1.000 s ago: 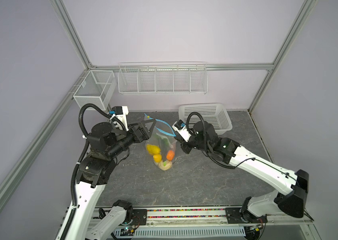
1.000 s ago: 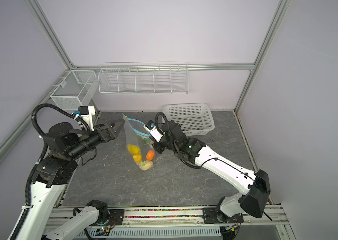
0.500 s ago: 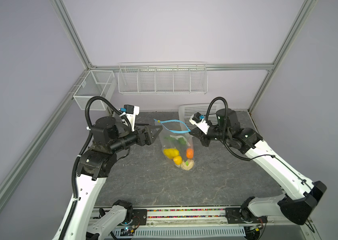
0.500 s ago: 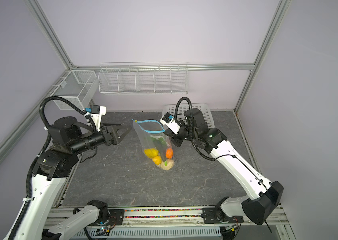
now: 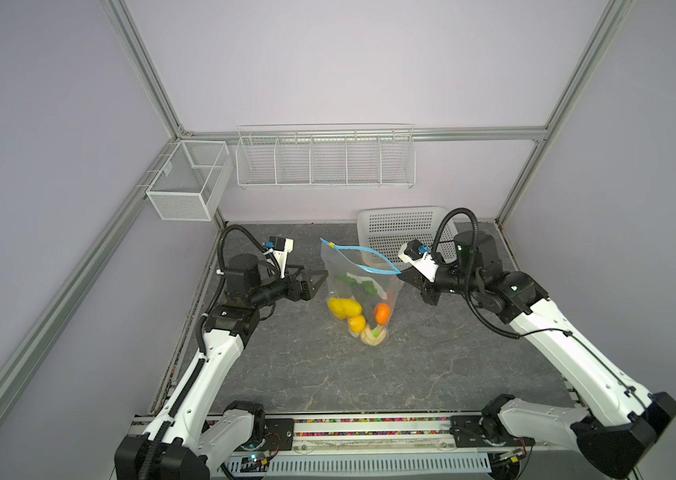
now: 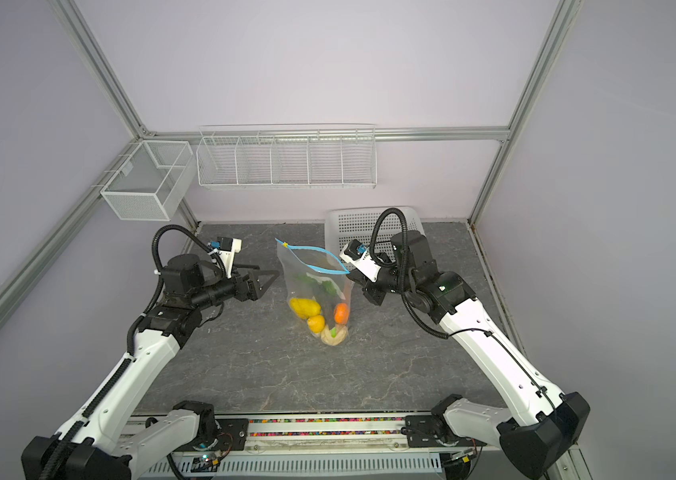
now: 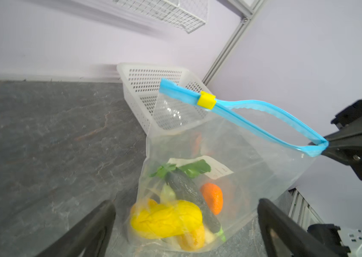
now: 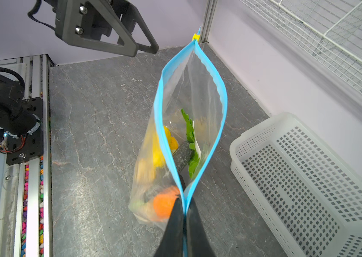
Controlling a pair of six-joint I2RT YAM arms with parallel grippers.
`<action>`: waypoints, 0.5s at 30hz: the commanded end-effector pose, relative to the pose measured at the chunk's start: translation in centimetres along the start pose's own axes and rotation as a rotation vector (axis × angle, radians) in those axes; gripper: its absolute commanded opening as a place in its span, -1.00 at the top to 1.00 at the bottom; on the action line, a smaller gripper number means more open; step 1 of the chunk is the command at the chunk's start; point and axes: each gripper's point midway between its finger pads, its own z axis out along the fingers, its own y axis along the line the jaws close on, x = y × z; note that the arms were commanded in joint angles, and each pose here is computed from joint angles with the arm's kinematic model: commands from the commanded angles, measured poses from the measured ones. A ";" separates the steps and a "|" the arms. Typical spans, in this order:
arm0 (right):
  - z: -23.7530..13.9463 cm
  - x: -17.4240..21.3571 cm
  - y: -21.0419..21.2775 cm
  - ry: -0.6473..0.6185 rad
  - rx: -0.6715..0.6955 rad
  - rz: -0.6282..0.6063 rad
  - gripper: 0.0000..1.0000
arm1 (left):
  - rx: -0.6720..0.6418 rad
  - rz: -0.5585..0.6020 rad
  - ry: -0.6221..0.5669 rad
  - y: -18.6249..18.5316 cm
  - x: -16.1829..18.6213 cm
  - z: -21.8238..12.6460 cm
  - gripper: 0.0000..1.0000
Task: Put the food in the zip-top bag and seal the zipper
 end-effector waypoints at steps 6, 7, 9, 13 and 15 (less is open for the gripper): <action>-0.3 -1.5 0.5 -0.069 -0.039 -0.059 0.87 | 0.151 0.385 -0.089 -0.8 -3.8 -0.6 -0.99; -0.3 -1.4 0.6 -0.069 -0.045 -0.058 0.87 | 0.161 0.374 -0.072 -0.1 -3.7 0.0 -0.99; -0.2 -1.4 0.5 -0.066 -0.048 -0.057 0.87 | 0.201 0.348 -0.071 0.6 -3.8 0.9 -1.00; 0.0 -1.6 -0.1 -0.060 -0.043 -0.048 0.87 | 0.336 0.303 -0.192 0.1 -4.5 1.7 -0.91; 0.0 -1.8 -0.2 -0.071 -0.051 -0.047 0.87 | 0.355 0.340 -0.231 0.2 -4.6 1.4 -0.87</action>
